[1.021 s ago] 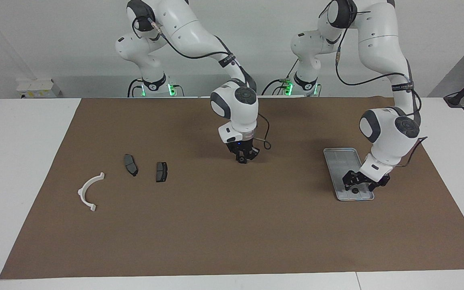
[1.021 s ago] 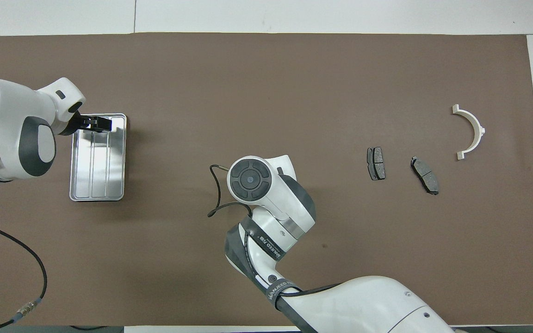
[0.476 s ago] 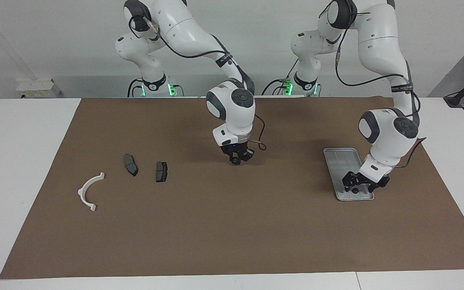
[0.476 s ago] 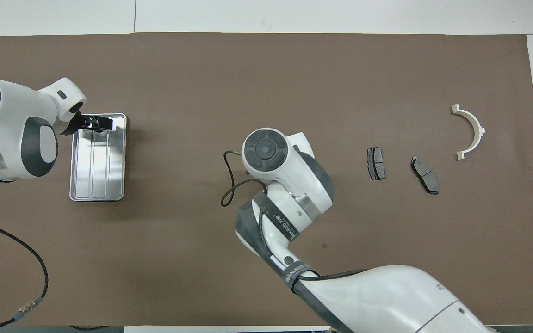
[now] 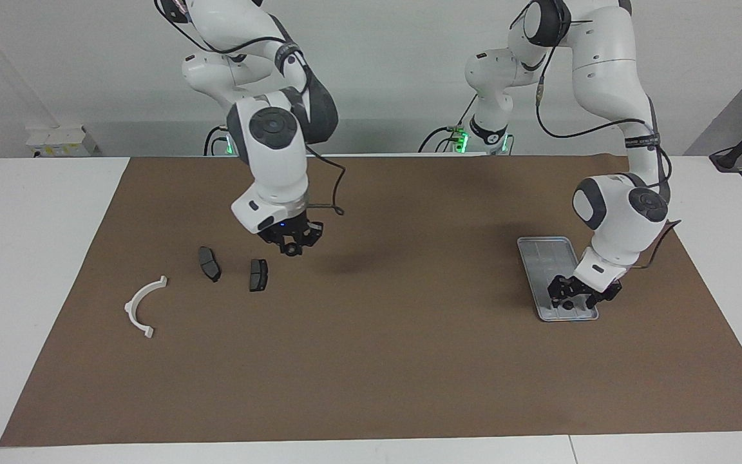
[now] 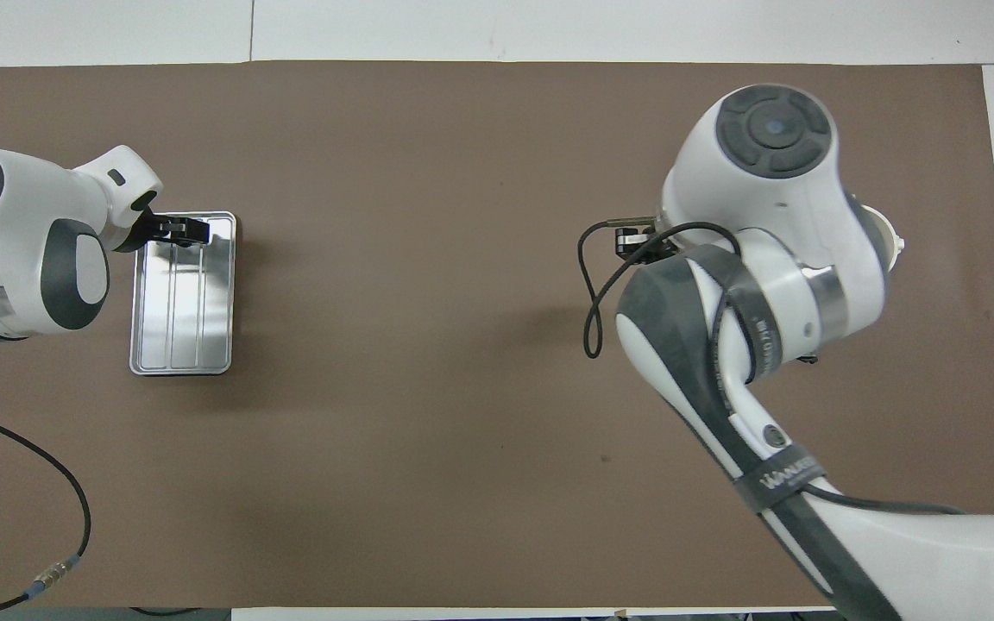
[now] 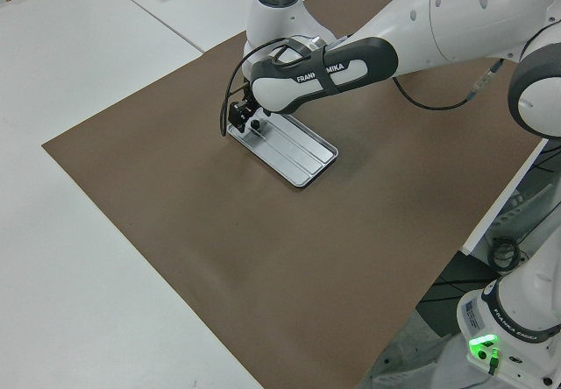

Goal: Place bearing gear from tray to pile

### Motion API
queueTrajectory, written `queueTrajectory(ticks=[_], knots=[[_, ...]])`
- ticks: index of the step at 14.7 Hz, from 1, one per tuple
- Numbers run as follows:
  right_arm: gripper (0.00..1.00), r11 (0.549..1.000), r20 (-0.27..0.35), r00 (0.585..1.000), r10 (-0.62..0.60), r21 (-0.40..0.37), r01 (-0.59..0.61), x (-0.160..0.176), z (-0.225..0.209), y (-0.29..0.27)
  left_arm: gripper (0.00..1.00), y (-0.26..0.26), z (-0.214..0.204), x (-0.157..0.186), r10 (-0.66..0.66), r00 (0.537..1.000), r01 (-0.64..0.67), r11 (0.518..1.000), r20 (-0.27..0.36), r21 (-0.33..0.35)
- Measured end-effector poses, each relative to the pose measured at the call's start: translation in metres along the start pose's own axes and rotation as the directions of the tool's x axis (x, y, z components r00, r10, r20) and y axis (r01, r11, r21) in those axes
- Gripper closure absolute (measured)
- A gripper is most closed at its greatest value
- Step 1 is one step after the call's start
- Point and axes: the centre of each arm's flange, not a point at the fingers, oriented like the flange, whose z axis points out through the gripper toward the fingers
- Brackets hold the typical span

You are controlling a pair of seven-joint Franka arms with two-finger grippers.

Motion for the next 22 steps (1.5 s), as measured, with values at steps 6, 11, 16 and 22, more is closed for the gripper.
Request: queueTrajectory(ticks=[6, 11, 16, 22], knots=[[0.65, 0.978, -0.003, 0.979, -0.206, 0.01, 0.206, 0.024, 0.013, 0.137, 0.59, 0.001, 0.002, -0.001, -0.054, 0.998, 0.055, 0.998, -0.038, 0.004], [0.65, 0.968, -0.056, 0.967, -0.248, 0.006, 0.249, 0.031, 0.086, 0.193, 0.77, 0.003, 0.0, -0.001, -0.072, 0.997, 0.072, 0.997, -0.019, 0.0], [0.65, 0.968, -0.086, 0.964, -0.251, 0.001, 0.252, 0.04, 0.128, 0.204, 0.77, 0.007, -0.036, 0.007, -0.067, 0.994, 0.068, 0.998, 0.087, -0.008], [0.65, 0.967, -0.106, 0.961, -0.255, -0.004, 0.256, 0.051, 0.19, 0.224, 0.77, 0.114, -0.119, 0.011, -0.17, 0.98, 0.171, 0.985, 0.106, 0.002]])
